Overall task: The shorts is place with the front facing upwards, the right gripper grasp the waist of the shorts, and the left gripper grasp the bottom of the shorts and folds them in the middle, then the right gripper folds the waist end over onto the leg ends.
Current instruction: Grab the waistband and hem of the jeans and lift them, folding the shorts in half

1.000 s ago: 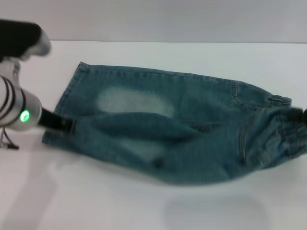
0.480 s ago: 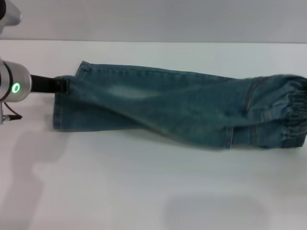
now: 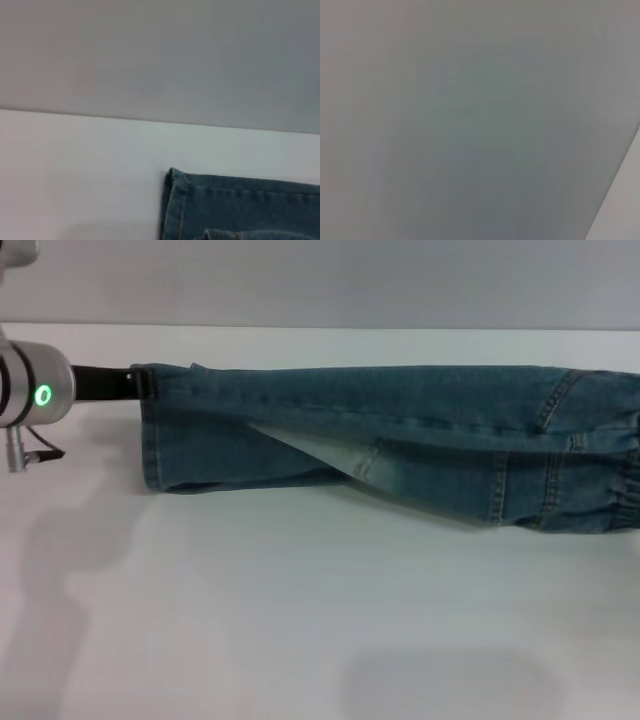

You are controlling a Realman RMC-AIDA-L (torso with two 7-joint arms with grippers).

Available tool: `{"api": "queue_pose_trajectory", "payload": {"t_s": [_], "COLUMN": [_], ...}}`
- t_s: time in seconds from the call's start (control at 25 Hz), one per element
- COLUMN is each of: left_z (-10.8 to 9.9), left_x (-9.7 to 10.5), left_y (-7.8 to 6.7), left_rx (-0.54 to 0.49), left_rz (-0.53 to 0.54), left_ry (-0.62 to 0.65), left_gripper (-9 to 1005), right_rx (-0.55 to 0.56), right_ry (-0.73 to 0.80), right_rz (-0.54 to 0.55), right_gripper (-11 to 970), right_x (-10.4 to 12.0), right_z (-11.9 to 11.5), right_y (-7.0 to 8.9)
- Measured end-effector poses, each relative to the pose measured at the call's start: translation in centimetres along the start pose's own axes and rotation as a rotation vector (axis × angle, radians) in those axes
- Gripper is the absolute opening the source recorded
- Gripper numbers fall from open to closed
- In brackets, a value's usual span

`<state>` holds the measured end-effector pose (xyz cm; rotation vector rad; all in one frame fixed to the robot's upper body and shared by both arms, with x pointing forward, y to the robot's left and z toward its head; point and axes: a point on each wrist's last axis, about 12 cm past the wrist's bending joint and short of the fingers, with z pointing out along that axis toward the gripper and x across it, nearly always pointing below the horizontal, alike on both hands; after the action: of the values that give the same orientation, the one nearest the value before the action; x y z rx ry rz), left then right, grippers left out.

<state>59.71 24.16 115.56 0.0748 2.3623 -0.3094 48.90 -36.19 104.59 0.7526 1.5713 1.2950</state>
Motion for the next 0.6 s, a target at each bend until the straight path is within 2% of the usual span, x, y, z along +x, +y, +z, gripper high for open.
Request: {"api": "queue_pose_trajectory", "payload": {"t_s": [0.32, 0.48, 0.6], "left_z": [1.9, 3.1, 5.1], "left_x": [-0.8, -1.3, -1.4], "left_y": [-1.3, -1.9, -2.4], "left_rx": [0.056, 0.069, 0.088], "left_rz": [0.016, 0.019, -0.007], "left_ry": [-0.004, -0.018, -0.034], "left_gripper": [105, 105, 104], "right_rx": [0.03, 0.081, 0.16], "right_ry": [-0.029, -0.071, -0.12], "right_rz": [-0.01, -0.005, 0.014], "right_gripper": [7, 6, 12], "right_x": [-0.5, -1.1, -1.6], "right_z": [1.0, 1.4, 2.0], "right_y": [-0.2, -0.7, -1.6]}}
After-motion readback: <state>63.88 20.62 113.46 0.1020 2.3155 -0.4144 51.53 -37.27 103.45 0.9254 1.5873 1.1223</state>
